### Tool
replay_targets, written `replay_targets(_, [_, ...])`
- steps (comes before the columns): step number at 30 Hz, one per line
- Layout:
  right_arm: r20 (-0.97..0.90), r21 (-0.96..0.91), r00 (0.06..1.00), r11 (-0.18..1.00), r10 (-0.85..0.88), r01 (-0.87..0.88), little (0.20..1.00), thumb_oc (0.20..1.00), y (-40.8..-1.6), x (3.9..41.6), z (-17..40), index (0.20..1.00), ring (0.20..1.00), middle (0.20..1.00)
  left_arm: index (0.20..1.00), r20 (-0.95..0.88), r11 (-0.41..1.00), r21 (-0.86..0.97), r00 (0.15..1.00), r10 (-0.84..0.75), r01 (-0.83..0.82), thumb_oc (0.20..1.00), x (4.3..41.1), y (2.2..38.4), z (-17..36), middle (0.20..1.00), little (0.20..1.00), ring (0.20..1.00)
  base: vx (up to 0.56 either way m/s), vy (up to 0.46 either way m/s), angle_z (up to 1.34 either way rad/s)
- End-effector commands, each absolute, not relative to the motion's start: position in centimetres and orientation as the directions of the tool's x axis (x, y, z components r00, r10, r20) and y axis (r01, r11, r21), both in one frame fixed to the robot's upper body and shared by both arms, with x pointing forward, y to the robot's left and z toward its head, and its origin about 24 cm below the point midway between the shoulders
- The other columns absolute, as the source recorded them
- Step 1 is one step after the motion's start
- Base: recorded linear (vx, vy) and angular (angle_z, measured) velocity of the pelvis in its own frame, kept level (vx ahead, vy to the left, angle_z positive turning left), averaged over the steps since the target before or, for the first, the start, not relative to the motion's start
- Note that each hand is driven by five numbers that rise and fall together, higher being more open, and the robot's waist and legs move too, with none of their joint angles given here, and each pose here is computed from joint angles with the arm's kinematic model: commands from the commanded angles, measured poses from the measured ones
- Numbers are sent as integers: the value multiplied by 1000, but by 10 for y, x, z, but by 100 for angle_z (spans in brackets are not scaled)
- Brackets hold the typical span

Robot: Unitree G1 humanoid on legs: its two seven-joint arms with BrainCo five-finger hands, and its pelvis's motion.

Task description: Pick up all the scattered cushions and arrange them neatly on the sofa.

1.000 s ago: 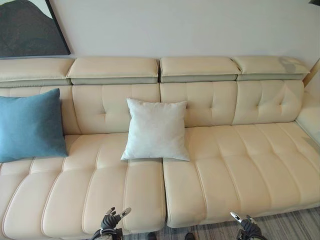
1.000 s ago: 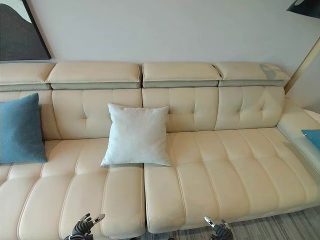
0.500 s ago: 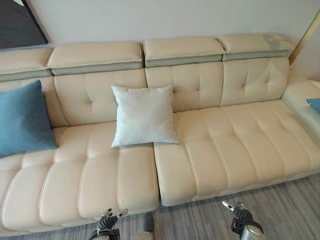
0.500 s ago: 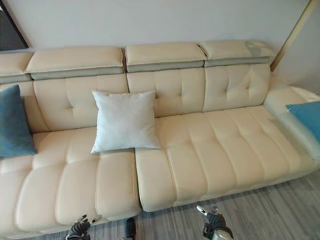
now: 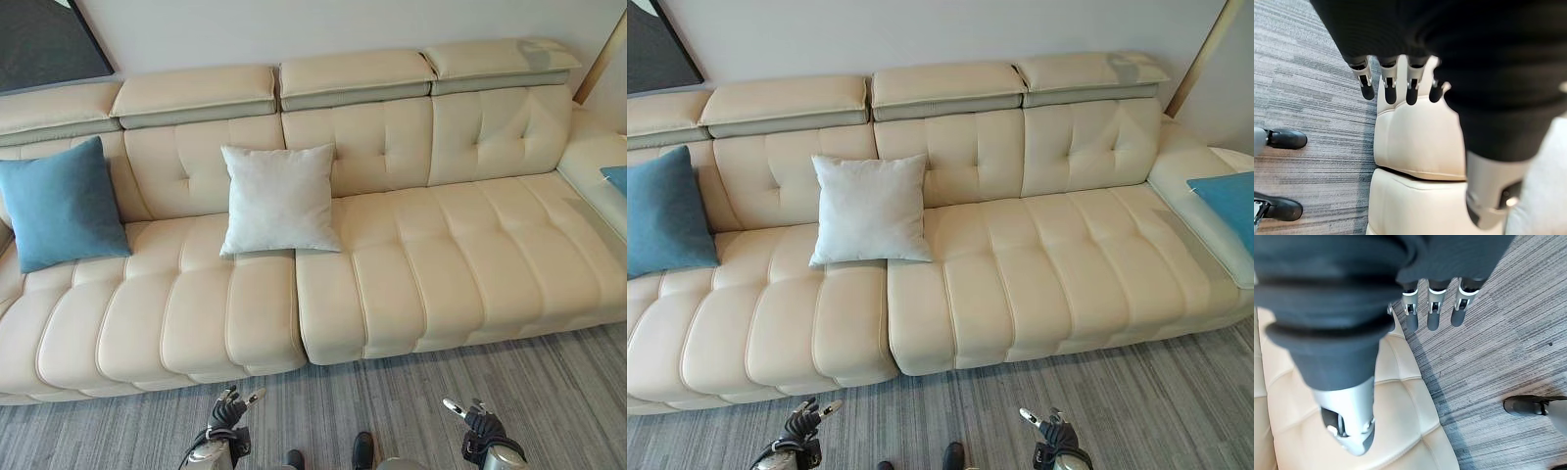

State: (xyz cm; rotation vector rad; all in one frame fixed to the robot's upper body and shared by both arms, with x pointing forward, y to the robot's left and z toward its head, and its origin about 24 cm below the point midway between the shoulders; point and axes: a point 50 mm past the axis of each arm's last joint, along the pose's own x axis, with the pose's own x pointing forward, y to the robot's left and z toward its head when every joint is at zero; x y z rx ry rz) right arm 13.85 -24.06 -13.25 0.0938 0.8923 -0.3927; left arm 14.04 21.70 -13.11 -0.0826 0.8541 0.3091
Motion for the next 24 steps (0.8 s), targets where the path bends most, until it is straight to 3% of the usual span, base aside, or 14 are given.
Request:
replay_targets(1, [-738,-84,608,934,-292,347,1000,1000,-240,153,-126,1000,1000,1000,1000,-736,952,42,636,234,-302,1000,144,220,-128,1000,1000,1000,-50,90,8])
replay_targets(13, [-760,-97,584,938,-287,334,1000,1000,-232,148,-131,1000,1000,1000,1000,-755,970,66,624,201,-232,1000,144,213,-132,1000,1000,1000,-53,171,-9])
replay_targets(19, [-757,-38,589,919,-283,393,1000,1000,-226,150,-132,1000,1000,1000,1000,-710,985,169,691,137,-22,1000,166,209,-122,1000,1000,1000,-138,218,-68])
replay_targets(24, [-748,-34,598,917,-287,398,1000,1000,-227,150,-130,1000,1000,1000,1000,-668,980,198,734,118,23,1000,178,210,-112,1000,1000,1000,-32,47,-132])
